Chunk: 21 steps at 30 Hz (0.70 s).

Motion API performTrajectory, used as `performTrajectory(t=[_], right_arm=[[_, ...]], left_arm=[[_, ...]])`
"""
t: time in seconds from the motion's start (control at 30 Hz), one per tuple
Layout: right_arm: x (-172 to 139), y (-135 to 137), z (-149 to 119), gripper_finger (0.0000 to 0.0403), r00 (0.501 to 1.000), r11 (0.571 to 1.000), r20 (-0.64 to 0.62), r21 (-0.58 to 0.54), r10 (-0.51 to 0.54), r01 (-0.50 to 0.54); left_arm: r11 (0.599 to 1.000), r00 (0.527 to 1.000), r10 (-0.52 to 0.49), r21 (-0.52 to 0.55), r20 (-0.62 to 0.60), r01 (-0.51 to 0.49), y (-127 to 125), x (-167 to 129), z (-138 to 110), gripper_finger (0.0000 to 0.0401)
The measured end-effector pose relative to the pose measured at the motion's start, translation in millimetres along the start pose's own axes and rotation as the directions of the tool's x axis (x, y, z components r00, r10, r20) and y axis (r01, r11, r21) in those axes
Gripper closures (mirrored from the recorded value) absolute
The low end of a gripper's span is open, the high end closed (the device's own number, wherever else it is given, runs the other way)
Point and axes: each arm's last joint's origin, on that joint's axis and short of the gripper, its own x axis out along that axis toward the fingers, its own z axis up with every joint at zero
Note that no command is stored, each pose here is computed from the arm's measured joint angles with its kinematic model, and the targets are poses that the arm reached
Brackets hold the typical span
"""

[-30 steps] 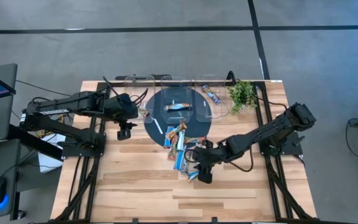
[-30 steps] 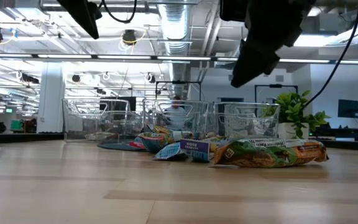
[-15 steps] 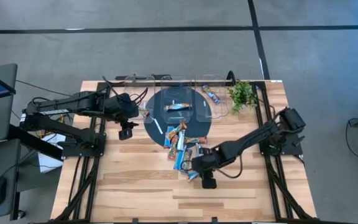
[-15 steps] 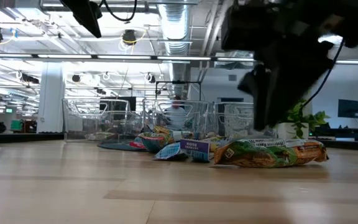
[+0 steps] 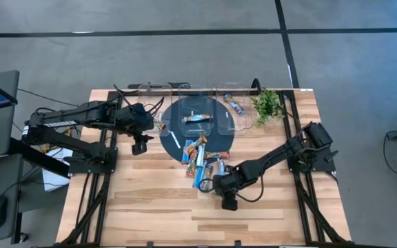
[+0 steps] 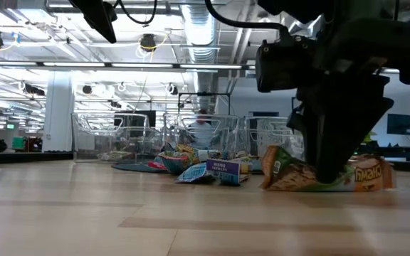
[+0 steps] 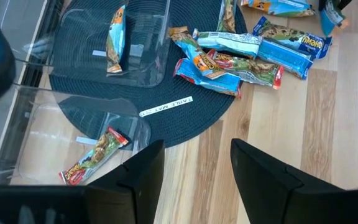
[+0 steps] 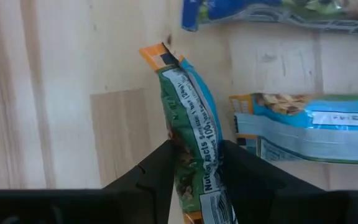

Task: Pick and place Granola Bars by type
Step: Put the yellow granola bar into the middle transparent bin

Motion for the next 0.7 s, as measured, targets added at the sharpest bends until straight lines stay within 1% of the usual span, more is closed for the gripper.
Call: performTrajectory(t=[0.13, 0.27, 0.5, 0.57, 0.7], right_arm=[[-6, 1, 2, 0.0299, 0.999, 1.0, 0.032, 0.017, -0.005, 0.004], [-8, 2, 3, 0.0337, 1.0, 1.0, 0.029, 0.017, -0.003, 0.002], [-20, 11, 20, 0.0394, 0.995, 0.999, 0.095, 0.006, 0.033, -0.033], [-24, 12, 25, 0.04, 0.993, 0.999, 0.112, 0.002, 0.039, -0.04], [-31, 12, 35, 0.0398, 0.989, 0.999, 0.14, 0.011, 0.046, -0.048]], left_arm=[[1.0, 1.0, 0.002, 0.003, 0.001, -0.002, 0, 0, 0, 0.0221], [1.0, 1.0, 0.005, 0.003, 0.006, -0.005, 0, 0, 1, 0.0221], [1.0, 1.0, 0.005, 0.003, 0.007, -0.005, 0, 0, 1, 0.0221], [1.0, 1.0, 0.006, 0.01, 0.007, -0.006, 0, 0, 1, 0.0221], [1.0, 1.0, 0.007, 0.027, 0.007, -0.007, 0, 0, 1, 0.0221]])
